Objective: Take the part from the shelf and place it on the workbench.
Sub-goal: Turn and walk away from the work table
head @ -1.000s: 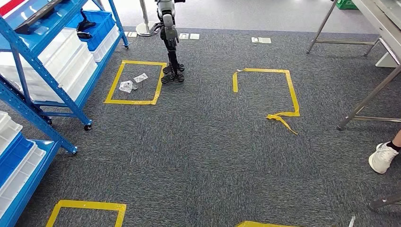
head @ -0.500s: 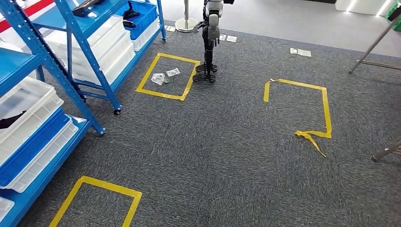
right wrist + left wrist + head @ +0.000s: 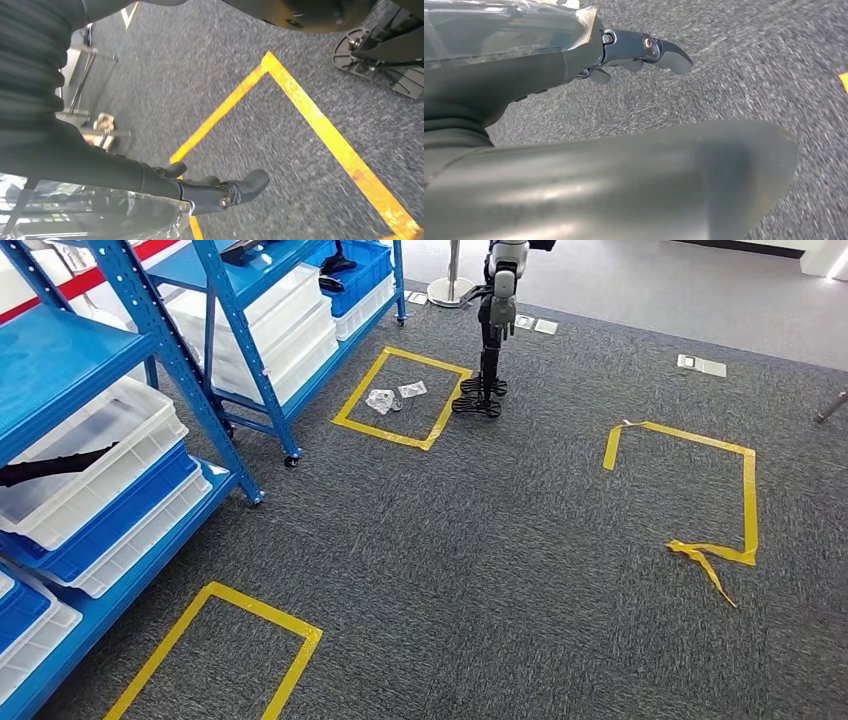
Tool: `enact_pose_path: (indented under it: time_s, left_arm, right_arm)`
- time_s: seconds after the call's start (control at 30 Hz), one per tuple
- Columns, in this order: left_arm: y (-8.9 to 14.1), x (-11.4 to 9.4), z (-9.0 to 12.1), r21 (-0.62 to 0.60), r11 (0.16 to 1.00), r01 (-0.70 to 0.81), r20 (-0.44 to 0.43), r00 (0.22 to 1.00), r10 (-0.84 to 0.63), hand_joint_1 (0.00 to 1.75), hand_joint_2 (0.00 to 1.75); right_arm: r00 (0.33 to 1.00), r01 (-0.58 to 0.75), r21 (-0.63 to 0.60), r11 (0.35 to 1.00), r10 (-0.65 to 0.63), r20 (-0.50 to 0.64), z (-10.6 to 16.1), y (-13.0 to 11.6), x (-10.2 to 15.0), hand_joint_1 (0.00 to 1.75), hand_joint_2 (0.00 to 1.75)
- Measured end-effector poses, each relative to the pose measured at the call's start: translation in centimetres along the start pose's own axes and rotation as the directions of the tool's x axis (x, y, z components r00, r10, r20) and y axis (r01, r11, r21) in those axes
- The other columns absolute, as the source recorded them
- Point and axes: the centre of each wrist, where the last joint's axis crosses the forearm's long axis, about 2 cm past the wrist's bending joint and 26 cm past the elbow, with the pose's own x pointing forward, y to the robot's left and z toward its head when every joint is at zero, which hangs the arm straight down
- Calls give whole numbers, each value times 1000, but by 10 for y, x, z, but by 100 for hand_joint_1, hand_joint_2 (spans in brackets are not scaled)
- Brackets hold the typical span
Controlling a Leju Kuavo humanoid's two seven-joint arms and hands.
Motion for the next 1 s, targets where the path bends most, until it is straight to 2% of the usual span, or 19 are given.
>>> enact_pose_path:
  time_s: [1.0]
  left_arm:
    - [-9, -7, 8, -6, 999, 37, -31, 999, -37, 0, 0]
  right_arm:
    - [1000, -10, -15, 1000, 10, 2, 0, -2, 3, 0, 175]
